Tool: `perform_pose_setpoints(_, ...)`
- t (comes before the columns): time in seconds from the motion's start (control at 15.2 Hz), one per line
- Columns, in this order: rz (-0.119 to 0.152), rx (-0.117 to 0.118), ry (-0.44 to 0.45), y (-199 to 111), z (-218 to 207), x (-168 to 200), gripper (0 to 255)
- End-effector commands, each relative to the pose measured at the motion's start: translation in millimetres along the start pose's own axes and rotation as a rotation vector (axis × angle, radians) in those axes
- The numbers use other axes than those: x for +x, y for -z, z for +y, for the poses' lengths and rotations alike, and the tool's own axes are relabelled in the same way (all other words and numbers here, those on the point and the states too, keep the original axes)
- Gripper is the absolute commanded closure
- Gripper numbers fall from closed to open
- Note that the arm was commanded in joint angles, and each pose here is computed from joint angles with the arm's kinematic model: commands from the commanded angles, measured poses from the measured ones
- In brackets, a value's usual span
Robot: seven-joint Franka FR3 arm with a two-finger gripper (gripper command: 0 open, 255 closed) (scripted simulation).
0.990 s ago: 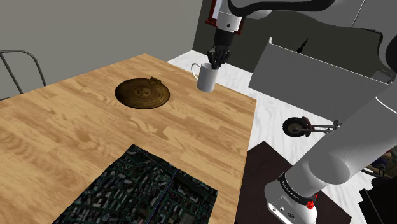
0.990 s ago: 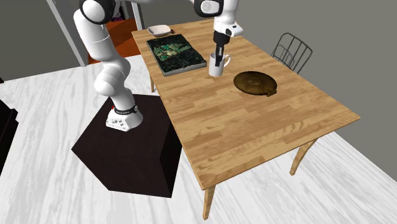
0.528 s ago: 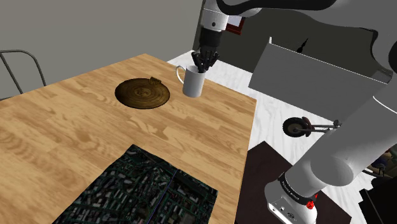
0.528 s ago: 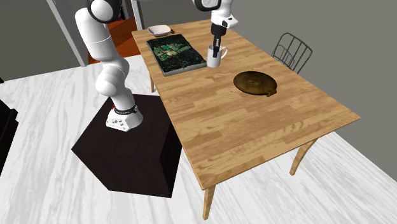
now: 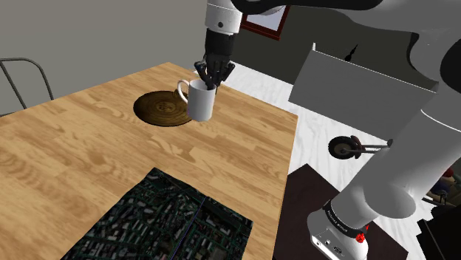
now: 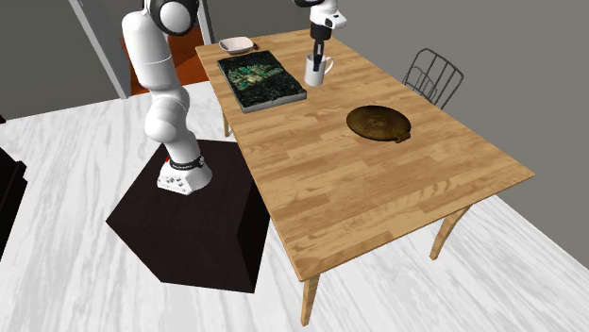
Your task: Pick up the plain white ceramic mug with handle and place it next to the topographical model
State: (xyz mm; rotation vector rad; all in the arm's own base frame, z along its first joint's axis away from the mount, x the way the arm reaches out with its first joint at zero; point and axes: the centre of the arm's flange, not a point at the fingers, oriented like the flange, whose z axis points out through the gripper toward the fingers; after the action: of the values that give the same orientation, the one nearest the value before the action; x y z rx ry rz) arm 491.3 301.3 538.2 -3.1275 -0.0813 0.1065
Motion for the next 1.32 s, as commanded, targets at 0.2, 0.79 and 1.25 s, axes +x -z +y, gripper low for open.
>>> perform_pose_setpoints(0.2,-0.001,0.000,-0.002,-2.2,-64.8,-13.2,255)
perform_pose_setpoints(0.79,-0.001,0.000,-0.002,-4.4,-182.4,-30.0,255)
perform_pose_setpoints(1.25,-0.001,0.000,-0.002,-6.1,-273.9,-43.1,255)
